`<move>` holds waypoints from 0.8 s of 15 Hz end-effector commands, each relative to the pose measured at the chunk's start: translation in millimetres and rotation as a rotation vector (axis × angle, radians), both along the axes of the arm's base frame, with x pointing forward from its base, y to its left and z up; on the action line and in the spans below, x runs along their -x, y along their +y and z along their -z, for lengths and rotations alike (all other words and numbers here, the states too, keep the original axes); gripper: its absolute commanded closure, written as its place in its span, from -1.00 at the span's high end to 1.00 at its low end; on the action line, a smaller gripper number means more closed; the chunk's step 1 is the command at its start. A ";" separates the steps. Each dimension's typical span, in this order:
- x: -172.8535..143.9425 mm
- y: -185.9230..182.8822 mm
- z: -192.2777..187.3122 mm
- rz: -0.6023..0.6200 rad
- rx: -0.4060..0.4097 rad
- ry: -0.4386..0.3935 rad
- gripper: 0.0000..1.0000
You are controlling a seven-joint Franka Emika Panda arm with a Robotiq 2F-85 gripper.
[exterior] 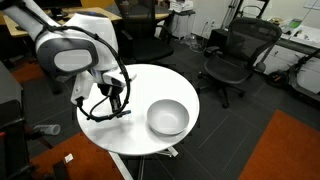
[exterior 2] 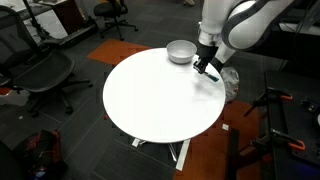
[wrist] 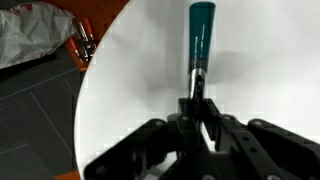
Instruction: Put the marker on the table
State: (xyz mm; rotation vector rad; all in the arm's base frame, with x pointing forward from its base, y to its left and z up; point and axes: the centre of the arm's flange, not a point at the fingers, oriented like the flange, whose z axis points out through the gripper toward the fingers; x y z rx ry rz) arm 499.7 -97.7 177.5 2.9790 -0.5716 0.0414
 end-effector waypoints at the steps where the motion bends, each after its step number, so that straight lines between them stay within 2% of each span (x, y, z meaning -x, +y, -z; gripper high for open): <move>1: -14.1 5.3 11.9 0.014 -0.006 -0.022 -0.91; 2: -15.4 5.5 14.6 0.015 -0.007 -0.020 -0.91; 3: -16.3 6.0 16.7 0.016 -0.009 -0.017 -0.75; 4: -17.1 6.6 17.7 0.020 -0.009 -0.011 -0.13; 5: -18.2 7.1 18.2 0.019 -0.011 -0.010 -0.11; 12: -27.5 14.2 -23.3 -0.001 0.014 -0.059 0.90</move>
